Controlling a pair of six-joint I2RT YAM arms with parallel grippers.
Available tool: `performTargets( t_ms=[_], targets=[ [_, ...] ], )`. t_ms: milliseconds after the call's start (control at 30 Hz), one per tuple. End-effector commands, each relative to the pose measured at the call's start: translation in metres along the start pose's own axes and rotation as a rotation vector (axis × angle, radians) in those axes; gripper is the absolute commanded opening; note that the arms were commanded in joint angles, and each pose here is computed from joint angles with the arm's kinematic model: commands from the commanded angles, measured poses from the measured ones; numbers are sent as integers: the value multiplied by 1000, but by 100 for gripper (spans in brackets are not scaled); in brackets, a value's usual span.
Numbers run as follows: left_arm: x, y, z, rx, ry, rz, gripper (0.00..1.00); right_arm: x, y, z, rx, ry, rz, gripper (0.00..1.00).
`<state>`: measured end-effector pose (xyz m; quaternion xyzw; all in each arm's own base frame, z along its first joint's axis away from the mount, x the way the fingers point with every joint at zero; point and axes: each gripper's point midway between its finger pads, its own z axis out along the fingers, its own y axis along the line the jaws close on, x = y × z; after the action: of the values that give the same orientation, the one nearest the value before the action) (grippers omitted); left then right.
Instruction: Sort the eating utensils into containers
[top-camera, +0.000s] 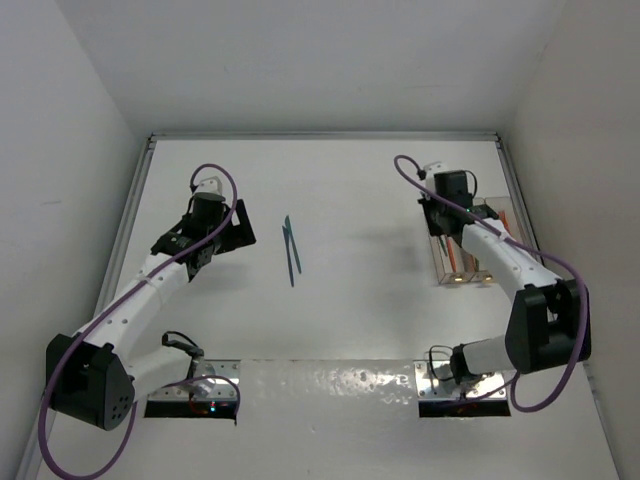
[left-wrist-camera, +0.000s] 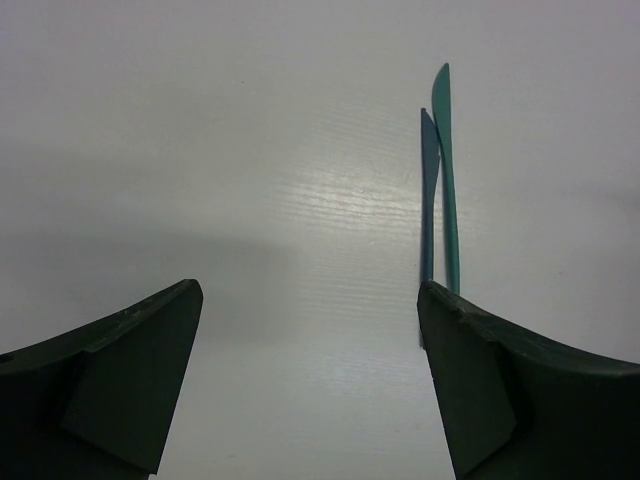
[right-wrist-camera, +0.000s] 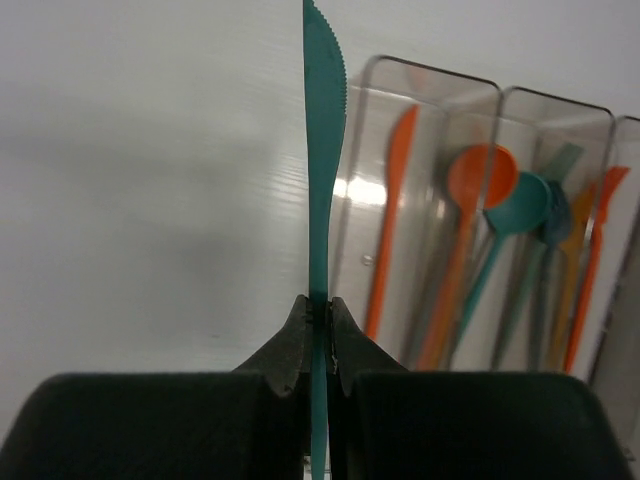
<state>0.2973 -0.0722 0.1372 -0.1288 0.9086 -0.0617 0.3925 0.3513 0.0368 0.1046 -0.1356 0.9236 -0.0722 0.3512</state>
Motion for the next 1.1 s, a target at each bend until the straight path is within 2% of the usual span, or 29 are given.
performTargets(
  t_ms=[0, 100, 233, 267, 400, 567, 633, 833, 1067],
  targets=[
    [-6, -4, 1, 16, -29, 7, 87, 9, -27, 6, 29, 11, -59, 0],
    [-7, -4, 2, 17, -31, 8, 87, 18, -52, 14, 58, 24, -30, 0],
    [-5, -3, 2, 14, -28, 9, 87, 22, -57, 27, 44, 48, -25, 0],
    [-6, -4, 2, 17, -30, 10, 87, 30, -54, 32, 30, 83, -27, 3],
    [-6, -3, 3, 11, -30, 11, 87, 26, -48, 37, -8, 105, 15, 31],
    [-6, -2, 3, 7, -31, 9, 87, 5, -35, 28, -16, 23, 72, 39],
    [-7, -3, 2, 9, -32, 9, 87, -8, -12, 19, -29, -19, 51, 40],
    [-7, -2, 2, 4, -35, 4, 87, -40, 95, 12, -151, -142, 47, 44],
    [-7, 0, 2, -8, -36, 2, 87, -43, 215, 21, -315, -104, -24, 47]
  ],
)
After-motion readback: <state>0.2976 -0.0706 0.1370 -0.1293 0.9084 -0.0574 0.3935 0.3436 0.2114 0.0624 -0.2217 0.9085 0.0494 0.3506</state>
